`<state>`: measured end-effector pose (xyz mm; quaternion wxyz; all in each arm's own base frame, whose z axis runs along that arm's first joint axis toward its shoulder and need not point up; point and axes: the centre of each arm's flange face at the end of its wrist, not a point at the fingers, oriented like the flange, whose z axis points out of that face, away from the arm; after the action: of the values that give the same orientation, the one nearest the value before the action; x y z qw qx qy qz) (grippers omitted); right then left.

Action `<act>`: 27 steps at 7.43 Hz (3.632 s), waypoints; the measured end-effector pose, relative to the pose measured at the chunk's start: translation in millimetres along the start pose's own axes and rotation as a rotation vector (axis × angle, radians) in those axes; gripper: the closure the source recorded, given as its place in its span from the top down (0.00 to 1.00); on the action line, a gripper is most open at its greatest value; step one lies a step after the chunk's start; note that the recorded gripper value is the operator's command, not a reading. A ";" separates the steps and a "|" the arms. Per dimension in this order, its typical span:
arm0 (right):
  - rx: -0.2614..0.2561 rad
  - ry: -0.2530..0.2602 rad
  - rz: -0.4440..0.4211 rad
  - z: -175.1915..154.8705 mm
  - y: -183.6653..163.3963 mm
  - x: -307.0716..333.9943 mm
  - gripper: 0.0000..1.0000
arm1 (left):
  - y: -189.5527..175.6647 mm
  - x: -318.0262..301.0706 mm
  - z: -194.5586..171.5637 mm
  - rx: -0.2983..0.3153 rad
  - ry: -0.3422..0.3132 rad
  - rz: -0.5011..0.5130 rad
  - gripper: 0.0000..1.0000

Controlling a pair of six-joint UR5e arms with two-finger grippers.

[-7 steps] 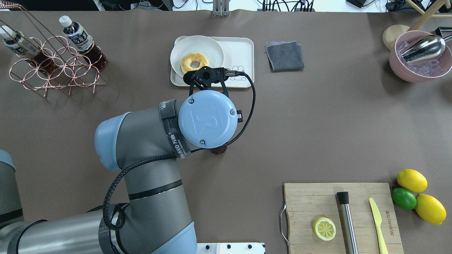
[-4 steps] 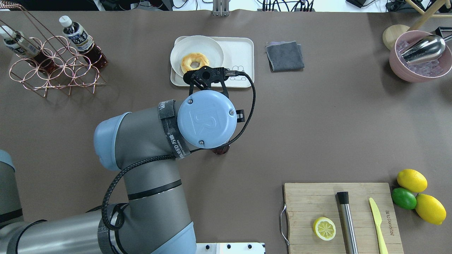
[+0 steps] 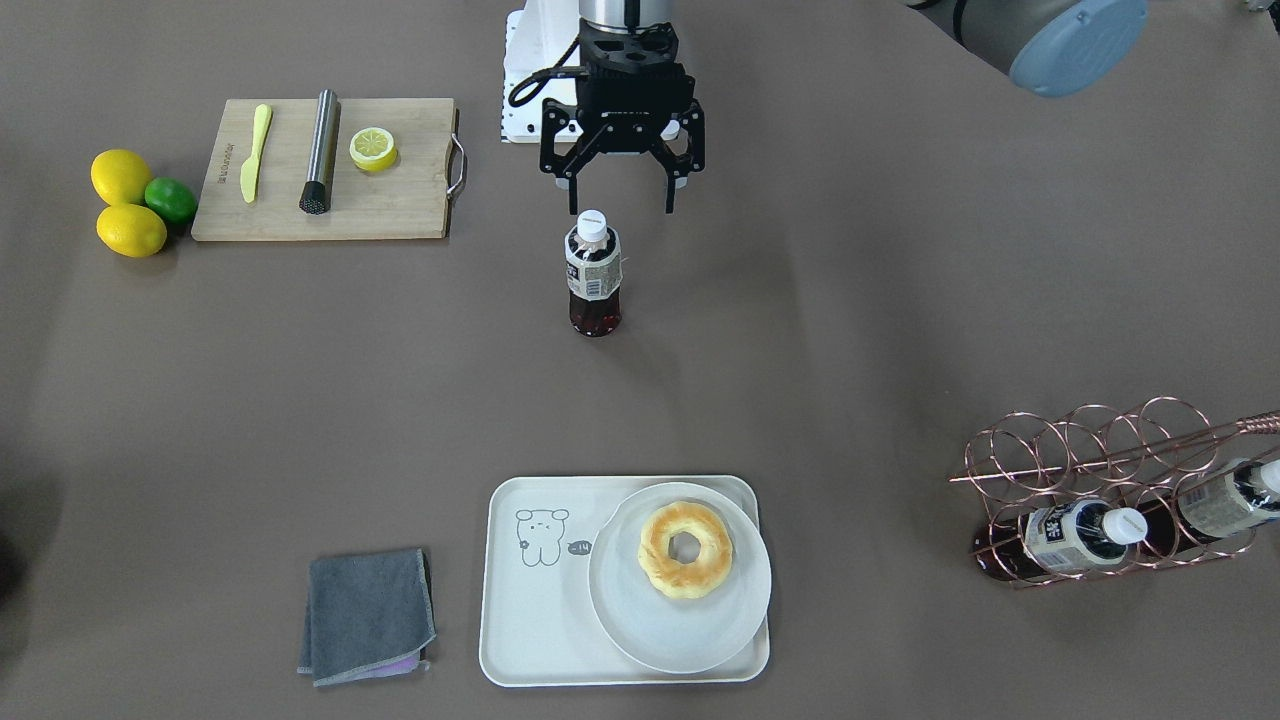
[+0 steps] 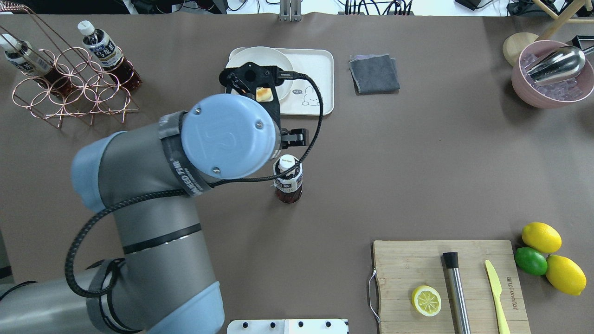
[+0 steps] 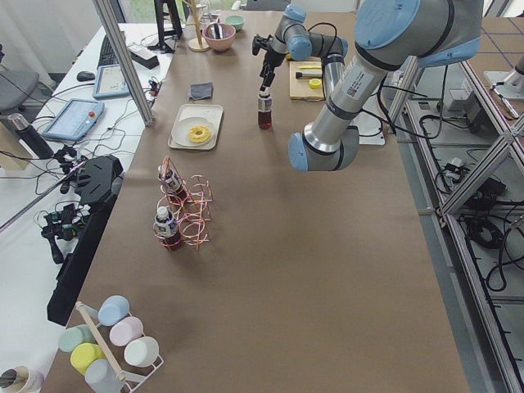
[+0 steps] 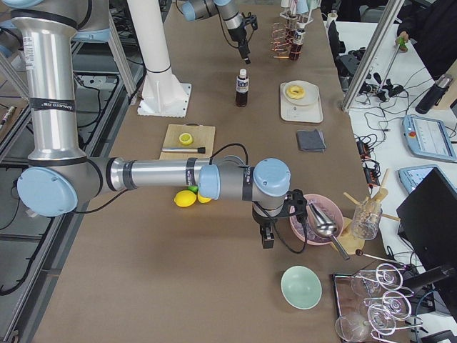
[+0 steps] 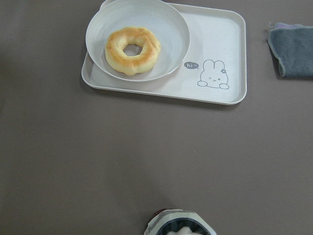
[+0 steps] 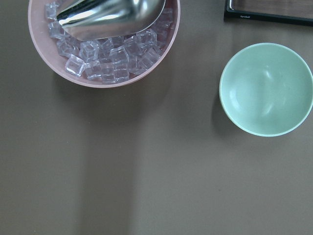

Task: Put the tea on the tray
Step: 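Open the left gripper and withdraw the left arm toward the rack, then move the right gripper down over the standing bottle and grasp it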

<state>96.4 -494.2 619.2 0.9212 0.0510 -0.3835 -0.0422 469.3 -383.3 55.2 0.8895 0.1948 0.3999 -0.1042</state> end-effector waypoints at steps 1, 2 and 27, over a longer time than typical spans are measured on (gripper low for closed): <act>0.001 0.001 0.000 -0.5 -0.8 -0.3 1.00 | -19.3 -27.7 3.0 0.023 0.009 0.020 0.98; 0.002 0.001 0.001 -1.0 -1.6 -0.7 1.00 | -34.8 -57.4 12.6 0.034 0.025 0.030 0.98; -0.002 -0.026 0.146 -29.5 6.2 -758.8 1.00 | -104.9 -740.3 17.3 -0.166 0.066 0.268 0.98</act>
<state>-415.3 -397.6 66.5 0.9168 0.0215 -0.3980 0.0243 -42.2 -463.6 594.8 0.8949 0.1759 0.4064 0.0553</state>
